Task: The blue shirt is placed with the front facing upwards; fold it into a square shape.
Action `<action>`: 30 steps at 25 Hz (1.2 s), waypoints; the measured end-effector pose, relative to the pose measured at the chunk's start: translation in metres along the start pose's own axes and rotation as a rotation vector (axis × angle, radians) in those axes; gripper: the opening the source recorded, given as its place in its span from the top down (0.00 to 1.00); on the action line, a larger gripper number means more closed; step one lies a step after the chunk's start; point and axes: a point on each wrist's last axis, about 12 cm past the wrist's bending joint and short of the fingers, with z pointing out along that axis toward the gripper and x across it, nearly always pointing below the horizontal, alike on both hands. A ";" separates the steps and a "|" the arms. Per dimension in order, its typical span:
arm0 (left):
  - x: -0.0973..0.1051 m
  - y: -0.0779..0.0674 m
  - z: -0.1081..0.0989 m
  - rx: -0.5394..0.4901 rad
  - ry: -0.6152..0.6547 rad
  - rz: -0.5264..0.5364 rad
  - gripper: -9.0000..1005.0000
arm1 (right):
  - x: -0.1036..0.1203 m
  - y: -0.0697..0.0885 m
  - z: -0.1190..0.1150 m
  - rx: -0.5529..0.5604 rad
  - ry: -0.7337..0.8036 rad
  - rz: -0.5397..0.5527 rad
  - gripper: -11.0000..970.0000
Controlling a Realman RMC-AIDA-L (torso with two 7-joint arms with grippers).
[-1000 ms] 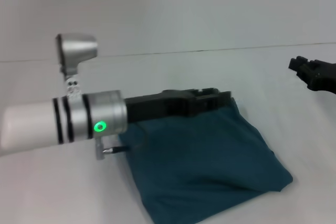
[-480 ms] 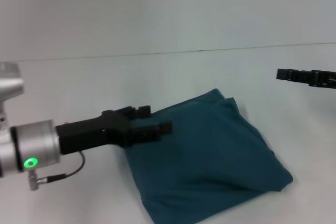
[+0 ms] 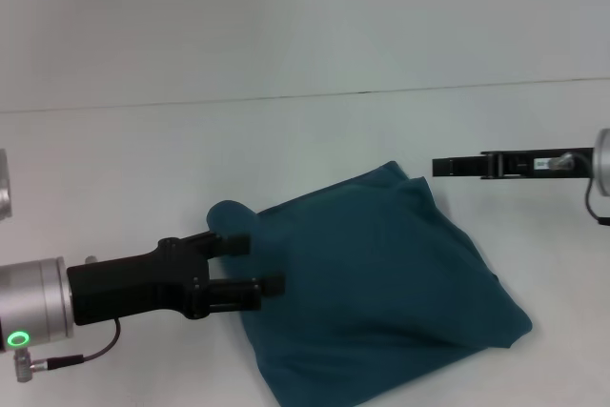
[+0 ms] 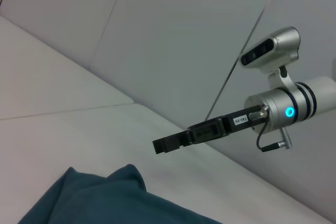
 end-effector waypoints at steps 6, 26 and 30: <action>-0.001 0.001 0.001 -0.004 0.004 0.005 0.07 | 0.000 0.006 0.021 0.048 0.020 -0.029 0.52; 0.000 0.001 0.000 -0.001 0.003 -0.003 0.08 | 0.001 0.019 0.059 0.137 0.037 -0.117 0.56; 0.001 0.001 0.000 -0.003 0.005 -0.003 0.08 | 0.003 0.020 0.061 0.142 0.039 -0.114 0.57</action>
